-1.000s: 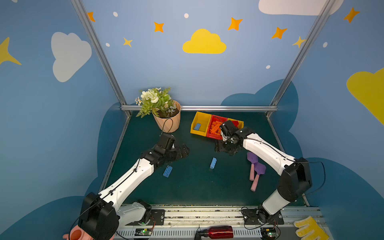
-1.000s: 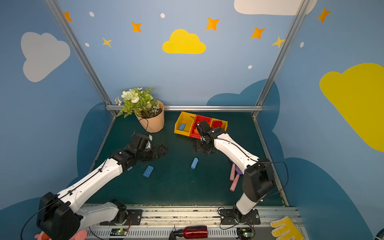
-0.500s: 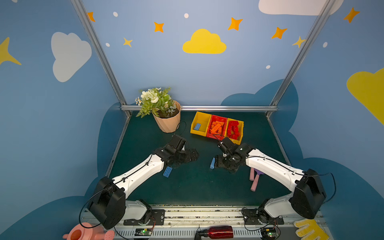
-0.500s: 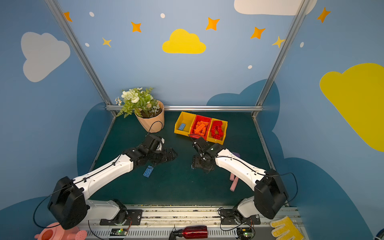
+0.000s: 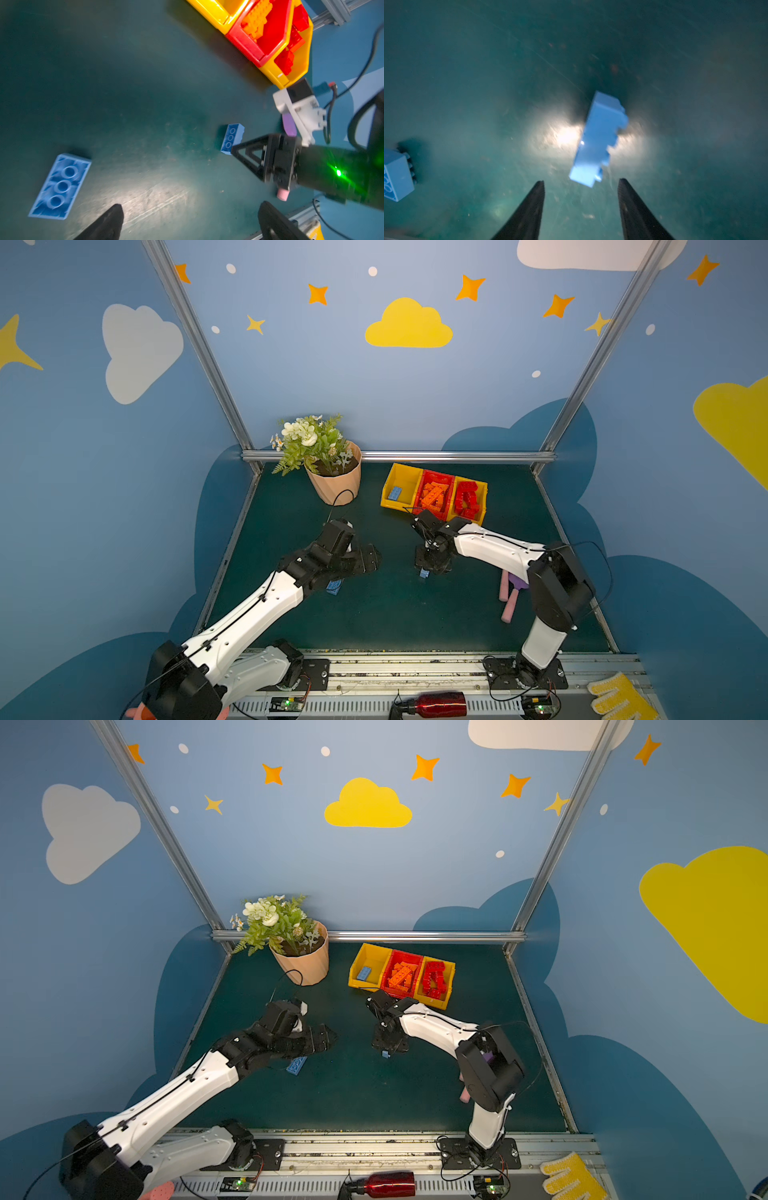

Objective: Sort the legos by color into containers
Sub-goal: 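Lift the blue 2x4 brick into the yellow bin and open the right gripper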

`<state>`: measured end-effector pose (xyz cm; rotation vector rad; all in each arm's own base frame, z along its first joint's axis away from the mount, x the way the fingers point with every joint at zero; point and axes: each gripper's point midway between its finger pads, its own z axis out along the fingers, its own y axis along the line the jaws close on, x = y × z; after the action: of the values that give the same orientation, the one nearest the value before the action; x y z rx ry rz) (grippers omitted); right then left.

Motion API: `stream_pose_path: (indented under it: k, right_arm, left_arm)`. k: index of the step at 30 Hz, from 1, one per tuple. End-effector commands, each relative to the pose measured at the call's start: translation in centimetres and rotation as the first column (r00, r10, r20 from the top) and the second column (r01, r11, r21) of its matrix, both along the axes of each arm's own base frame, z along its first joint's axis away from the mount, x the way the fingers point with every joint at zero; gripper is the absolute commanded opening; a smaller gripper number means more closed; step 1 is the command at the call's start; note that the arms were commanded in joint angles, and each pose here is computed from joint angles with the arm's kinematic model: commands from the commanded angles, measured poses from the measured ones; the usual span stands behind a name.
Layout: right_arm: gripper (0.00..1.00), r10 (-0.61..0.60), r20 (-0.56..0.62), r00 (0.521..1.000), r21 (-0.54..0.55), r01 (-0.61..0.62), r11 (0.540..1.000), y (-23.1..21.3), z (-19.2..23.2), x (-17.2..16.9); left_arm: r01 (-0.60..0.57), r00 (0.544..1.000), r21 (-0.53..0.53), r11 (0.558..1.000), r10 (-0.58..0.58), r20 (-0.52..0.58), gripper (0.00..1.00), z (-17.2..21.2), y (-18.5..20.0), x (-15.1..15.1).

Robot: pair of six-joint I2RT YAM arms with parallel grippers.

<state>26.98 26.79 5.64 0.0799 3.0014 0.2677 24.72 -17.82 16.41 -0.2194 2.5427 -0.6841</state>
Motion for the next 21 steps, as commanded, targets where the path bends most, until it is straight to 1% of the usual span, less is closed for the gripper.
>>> stream_pose_path:
  k: [1,4,11,14,18,19,21]
  right_arm:
    - [0.48,-0.005,-0.023,1.0,-0.038,0.004,0.999,-0.2,-0.6,0.9]
    - [0.44,-0.02,-0.056,0.998,-0.059,0.017,0.998,-0.5,-1.6,1.3]
    - [0.43,-0.011,-0.091,0.996,-0.092,0.003,0.996,-0.9,-2.5,1.2]
    - [0.39,-0.014,-0.12,0.993,-0.098,0.002,0.995,-1.1,-3.4,1.0]
    - [0.25,0.0,-0.143,0.99,-0.097,-0.014,0.995,-1.1,-3.9,0.9]
    - [0.2,0.007,-0.139,0.99,-0.092,-0.02,0.996,-0.9,-3.7,1.1]
    - [0.15,0.026,-0.119,0.993,-0.079,-0.035,0.996,-0.7,-2.9,1.6]
  left_arm:
    - [-0.044,0.999,0.06,0.997,0.043,0.026,1.0,0.1,2.3,-0.6]
    - [-0.072,0.996,0.067,0.995,0.069,0.047,1.0,0.7,3.5,-0.8]
    - [-0.118,0.992,0.068,0.991,0.115,0.053,1.0,1.1,5.2,-0.6]
    - [-0.125,0.991,0.063,0.99,0.122,0.048,1.0,1.0,5.3,-0.2]
    - [-0.127,0.991,0.065,0.99,0.125,0.04,1.0,0.9,5.3,0.4]
    - [-0.129,0.991,0.067,0.989,0.127,0.039,1.0,0.9,5.4,0.6]
    - [-0.13,0.991,0.07,0.989,0.127,0.041,1.0,1.0,5.4,0.8]
